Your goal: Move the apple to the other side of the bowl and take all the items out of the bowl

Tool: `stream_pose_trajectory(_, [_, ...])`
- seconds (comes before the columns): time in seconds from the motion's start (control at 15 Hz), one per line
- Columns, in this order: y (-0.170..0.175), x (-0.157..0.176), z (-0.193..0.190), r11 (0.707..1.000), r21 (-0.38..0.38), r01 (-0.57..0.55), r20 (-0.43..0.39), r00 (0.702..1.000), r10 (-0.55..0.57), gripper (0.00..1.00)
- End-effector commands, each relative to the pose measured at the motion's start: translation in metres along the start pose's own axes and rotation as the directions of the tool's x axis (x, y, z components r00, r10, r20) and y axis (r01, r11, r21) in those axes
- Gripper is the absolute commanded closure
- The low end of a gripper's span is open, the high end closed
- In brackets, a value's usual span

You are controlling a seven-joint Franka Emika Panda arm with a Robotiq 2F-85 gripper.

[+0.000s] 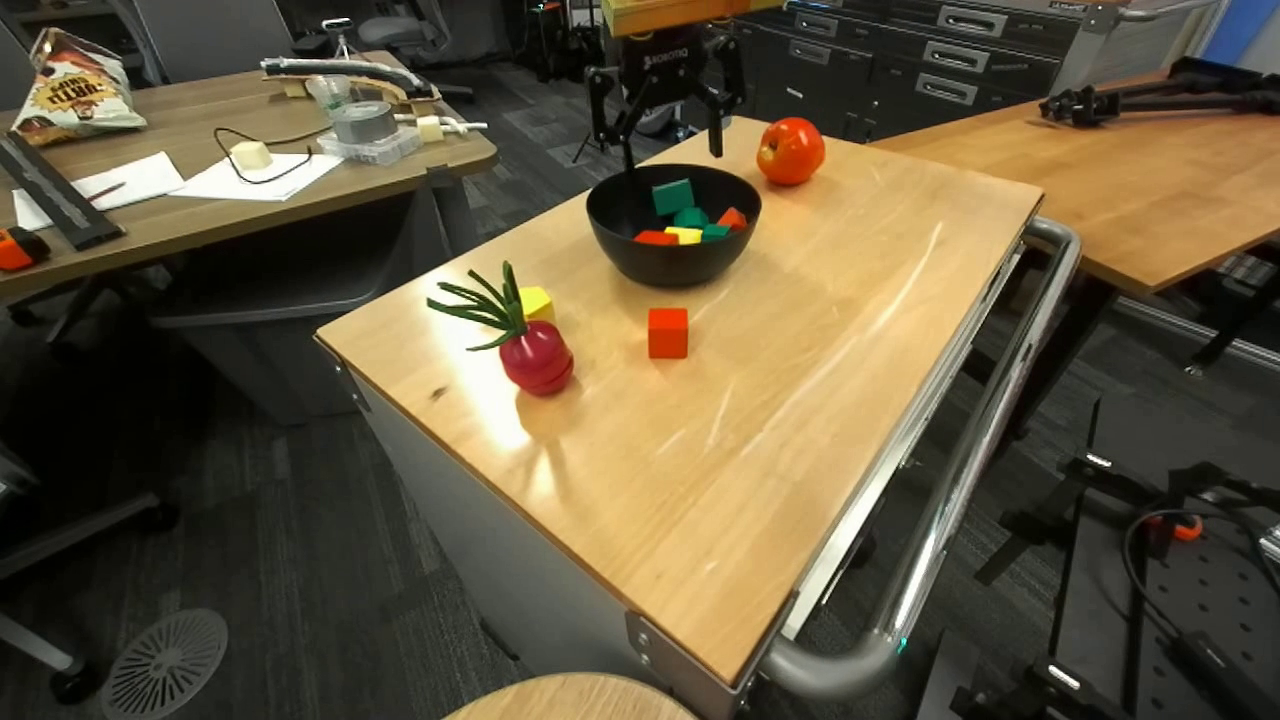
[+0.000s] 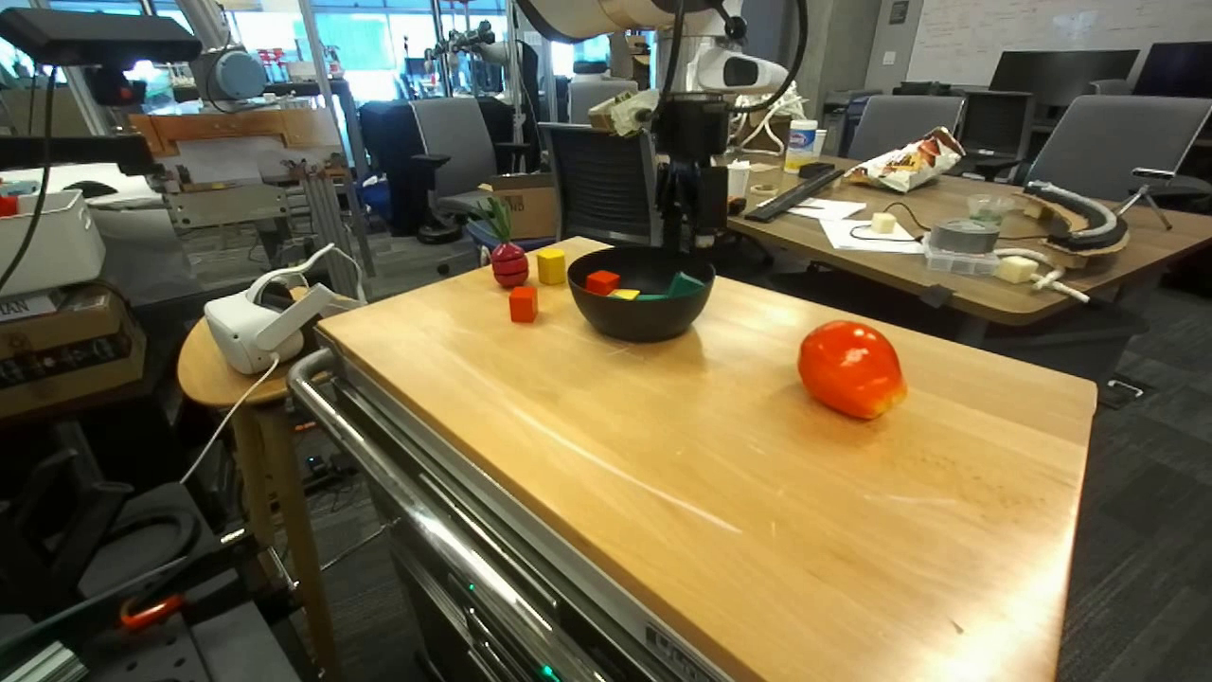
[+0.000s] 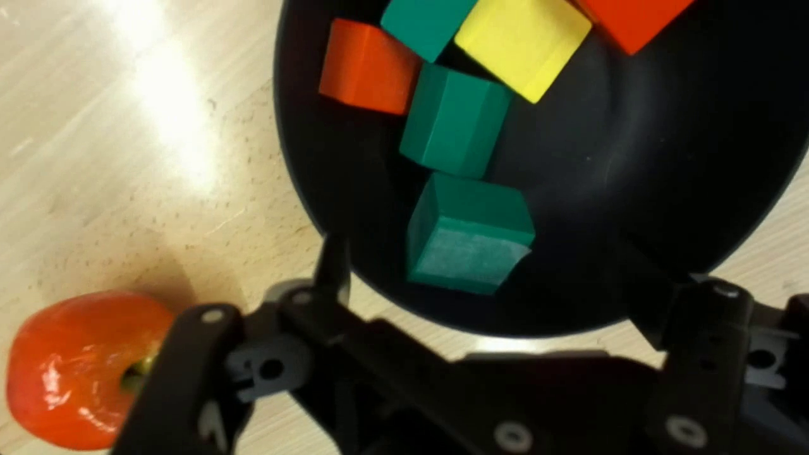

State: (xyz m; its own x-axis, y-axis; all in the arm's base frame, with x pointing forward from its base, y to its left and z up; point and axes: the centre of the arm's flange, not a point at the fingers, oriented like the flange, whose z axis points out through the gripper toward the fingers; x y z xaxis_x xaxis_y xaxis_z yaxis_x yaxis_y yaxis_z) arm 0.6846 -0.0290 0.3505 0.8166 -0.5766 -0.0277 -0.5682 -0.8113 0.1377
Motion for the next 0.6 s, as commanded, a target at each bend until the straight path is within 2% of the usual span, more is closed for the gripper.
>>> stream_pose_trajectory(0.0, [-0.009,0.006,0.004,0.998,0.023,0.063,0.058,0.996,-0.064,0.06])
stream_pose_trajectory(0.07, [-0.010,0.006,0.008,0.998,0.015,0.069,0.067,0.995,-0.070,0.07])
stream_pose_trajectory(0.13, [-0.010,0.007,0.010,0.998,0.004,0.063,0.072,0.995,-0.063,0.13])
stream_pose_trajectory(0.27, [-0.009,0.008,0.016,0.998,-0.015,0.053,0.090,0.995,-0.052,0.10])
stream_pose_trajectory(0.33, [-0.009,0.008,0.018,0.998,-0.018,0.052,0.098,0.994,-0.050,0.12])
stream_pose_trajectory(0.53, [-0.012,0.012,0.025,0.999,-0.032,0.044,0.100,0.994,-0.041,0.10])
